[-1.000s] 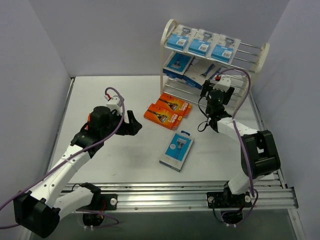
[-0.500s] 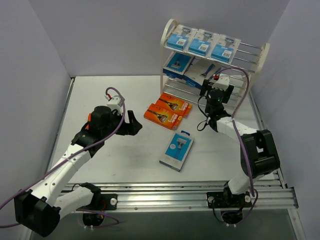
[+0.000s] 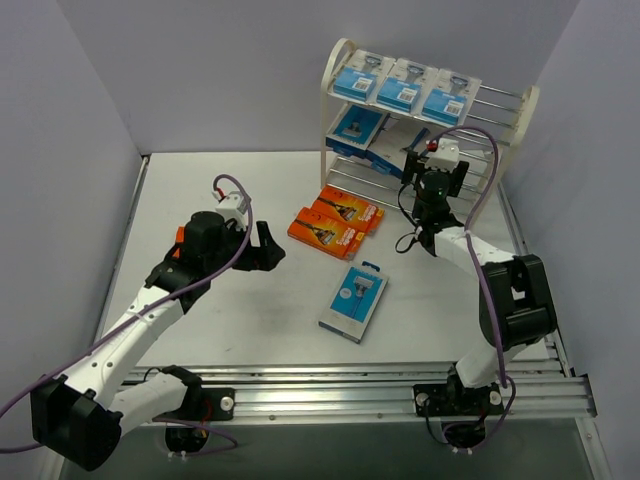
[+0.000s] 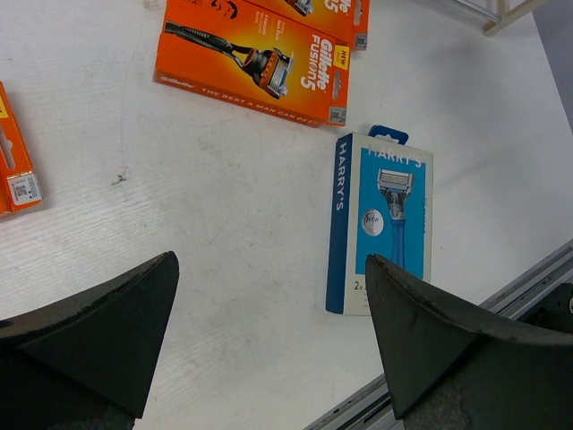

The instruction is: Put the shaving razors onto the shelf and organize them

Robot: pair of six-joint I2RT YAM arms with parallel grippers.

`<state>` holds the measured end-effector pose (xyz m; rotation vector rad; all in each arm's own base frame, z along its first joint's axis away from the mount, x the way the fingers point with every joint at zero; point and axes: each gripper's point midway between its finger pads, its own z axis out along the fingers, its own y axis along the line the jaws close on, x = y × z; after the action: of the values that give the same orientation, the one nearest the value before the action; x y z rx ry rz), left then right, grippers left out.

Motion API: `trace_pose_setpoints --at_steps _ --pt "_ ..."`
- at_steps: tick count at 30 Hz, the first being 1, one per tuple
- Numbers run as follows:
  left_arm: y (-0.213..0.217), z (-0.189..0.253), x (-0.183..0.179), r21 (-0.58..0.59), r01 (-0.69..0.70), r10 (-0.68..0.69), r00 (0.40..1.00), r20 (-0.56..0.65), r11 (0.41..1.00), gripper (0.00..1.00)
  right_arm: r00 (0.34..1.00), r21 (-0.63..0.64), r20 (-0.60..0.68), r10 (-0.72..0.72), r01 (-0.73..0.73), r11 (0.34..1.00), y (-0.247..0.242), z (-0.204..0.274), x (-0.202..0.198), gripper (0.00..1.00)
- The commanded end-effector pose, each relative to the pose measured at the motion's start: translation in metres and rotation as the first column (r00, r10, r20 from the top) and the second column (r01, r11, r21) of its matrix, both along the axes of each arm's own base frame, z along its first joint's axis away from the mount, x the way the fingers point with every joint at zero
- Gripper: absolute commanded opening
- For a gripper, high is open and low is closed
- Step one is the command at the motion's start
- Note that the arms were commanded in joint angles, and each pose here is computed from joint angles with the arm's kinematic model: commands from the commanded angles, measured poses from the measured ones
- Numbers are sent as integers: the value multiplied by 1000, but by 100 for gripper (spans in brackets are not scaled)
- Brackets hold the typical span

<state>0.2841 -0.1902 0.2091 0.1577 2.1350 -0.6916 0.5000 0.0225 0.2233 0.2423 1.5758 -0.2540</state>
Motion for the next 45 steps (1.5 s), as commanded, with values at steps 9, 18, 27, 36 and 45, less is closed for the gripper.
trace_pose_setpoints --at_steps 9,18,27,36,45 --pt "-7 22 11 -35 5 -3 999 51 999 94 996 -9 87 -31 32 999 -24 26 13 83" --pt "-8 20 13 -44 4 -2 999 45 999 94 993 -39 119 -22 27 999 -27 29 19 84" --pt "-7 18 15 -41 0 2 999 42 999 94 991 -55 135 15 -7 998 -29 30 32 85" --pt "-6 15 18 -39 -7 8 999 35 999 94 987 -83 155 48 -35 996 -29 31 42 86" --pt "-7 12 21 -44 -6 7 1000 24 999 94 984 -124 159 81 -61 990 -25 28 50 86"
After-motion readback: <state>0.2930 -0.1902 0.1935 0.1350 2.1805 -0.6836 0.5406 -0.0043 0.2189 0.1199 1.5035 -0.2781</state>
